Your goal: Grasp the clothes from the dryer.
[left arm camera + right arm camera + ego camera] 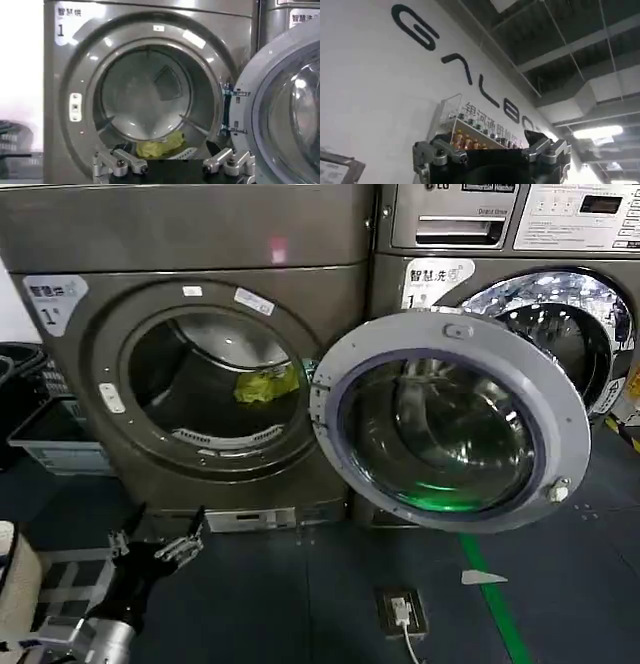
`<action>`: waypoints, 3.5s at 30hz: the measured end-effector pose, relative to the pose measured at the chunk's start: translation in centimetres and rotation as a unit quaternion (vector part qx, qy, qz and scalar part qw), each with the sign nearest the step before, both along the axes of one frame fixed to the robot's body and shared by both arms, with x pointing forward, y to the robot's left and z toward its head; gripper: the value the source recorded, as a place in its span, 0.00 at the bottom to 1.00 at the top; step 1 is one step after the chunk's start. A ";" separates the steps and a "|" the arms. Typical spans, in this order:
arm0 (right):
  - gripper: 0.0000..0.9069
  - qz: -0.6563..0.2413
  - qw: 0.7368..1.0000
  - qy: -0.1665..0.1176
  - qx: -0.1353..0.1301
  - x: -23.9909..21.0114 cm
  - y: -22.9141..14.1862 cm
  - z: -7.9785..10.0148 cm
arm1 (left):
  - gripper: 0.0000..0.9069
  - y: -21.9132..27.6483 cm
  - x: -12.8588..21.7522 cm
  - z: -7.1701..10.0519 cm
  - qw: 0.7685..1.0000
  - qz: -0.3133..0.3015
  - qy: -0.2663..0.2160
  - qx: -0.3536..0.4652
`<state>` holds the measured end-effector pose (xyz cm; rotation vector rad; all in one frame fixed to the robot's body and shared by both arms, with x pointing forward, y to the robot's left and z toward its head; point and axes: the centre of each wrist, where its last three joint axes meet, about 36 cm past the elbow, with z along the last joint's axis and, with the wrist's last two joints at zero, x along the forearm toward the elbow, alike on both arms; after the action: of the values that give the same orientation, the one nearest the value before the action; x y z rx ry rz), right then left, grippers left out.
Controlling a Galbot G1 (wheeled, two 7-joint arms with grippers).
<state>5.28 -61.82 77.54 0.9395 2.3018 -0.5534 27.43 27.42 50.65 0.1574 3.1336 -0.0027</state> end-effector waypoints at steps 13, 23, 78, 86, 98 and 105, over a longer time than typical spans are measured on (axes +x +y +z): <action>1.00 0.002 1.000 0.005 -0.016 -0.2 0.7 0.1 | 1.00 -0.1 0.1 0.0 1.000 -0.002 -0.002 -0.005; 1.00 0.010 1.000 0.007 -0.017 0.3 0.8 -0.2 | 1.00 -0.1 0.0 -0.1 1.000 0.000 0.000 -0.005; 1.00 -0.034 0.999 0.000 -0.016 -1.6 -1.6 0.2 | 1.00 -0.1 0.3 -0.5 1.000 0.001 0.005 -0.006; 1.00 -0.049 0.999 -0.004 -0.013 -2.6 -2.0 0.2 | 1.00 -0.2 0.3 -0.5 1.000 0.000 0.006 -0.007; 1.00 -0.056 0.998 -0.003 -0.013 -3.1 -2.2 0.1 | 1.00 -0.4 0.6 -0.9 1.000 -0.001 0.009 -0.009; 1.00 -0.058 0.998 -0.004 -0.013 -3.2 -2.2 0.2 | 1.00 -0.5 0.7 -1.0 1.000 -0.003 0.009 -0.010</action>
<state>2.11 -64.03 77.71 1.0662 2.2373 -0.6259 28.10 26.93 49.62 0.1663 3.1498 -0.0361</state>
